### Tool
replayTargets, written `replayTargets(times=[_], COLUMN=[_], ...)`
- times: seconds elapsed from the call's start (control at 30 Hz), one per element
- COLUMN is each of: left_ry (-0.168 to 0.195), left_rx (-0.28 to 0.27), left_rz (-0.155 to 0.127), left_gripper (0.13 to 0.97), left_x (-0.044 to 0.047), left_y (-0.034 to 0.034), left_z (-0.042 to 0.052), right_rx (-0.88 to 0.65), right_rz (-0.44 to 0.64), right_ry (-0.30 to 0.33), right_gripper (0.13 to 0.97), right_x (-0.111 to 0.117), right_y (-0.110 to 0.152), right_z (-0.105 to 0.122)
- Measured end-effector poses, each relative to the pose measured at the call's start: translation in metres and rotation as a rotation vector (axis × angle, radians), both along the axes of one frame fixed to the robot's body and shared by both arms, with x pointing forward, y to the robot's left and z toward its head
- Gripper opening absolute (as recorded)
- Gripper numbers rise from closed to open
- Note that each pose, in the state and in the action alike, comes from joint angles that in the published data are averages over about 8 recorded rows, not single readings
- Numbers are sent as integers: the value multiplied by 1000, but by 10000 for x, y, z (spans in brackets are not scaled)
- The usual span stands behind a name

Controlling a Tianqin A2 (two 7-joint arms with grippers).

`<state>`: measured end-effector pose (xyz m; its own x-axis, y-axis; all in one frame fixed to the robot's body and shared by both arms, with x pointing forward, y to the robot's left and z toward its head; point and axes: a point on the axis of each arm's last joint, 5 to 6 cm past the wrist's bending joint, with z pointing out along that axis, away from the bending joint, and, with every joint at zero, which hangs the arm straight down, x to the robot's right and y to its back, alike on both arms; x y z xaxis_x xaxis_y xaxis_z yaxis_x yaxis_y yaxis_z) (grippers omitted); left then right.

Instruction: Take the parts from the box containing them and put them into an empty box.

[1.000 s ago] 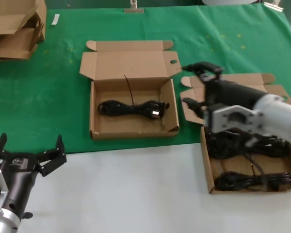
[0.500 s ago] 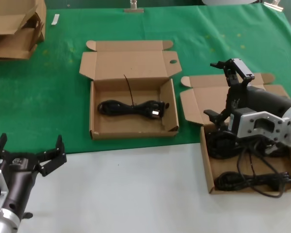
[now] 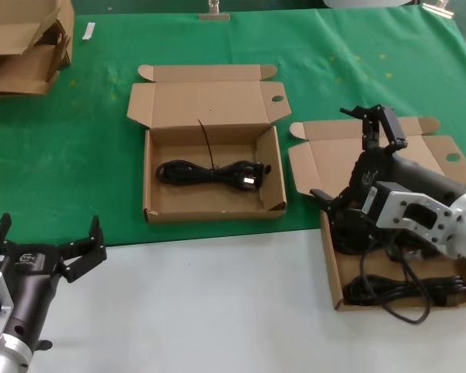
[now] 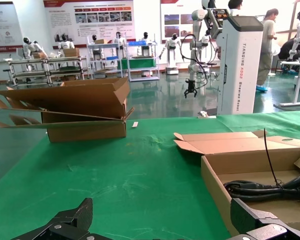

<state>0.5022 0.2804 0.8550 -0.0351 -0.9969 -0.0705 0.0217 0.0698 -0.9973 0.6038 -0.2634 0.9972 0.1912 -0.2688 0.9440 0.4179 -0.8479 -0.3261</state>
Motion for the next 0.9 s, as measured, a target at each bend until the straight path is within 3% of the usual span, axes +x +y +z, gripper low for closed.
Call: replayTargets(times=[0.9], left_ry=[0], left_rx=[0], left_rz=[0], left_gripper=[966], left_x=[0], left_y=[0], left_z=[0], right_rx=[519], right_rz=[-86], right_ry=[101], right_gripper=[966], right_x=[-325], right_y=[-5], right_z=[-612])
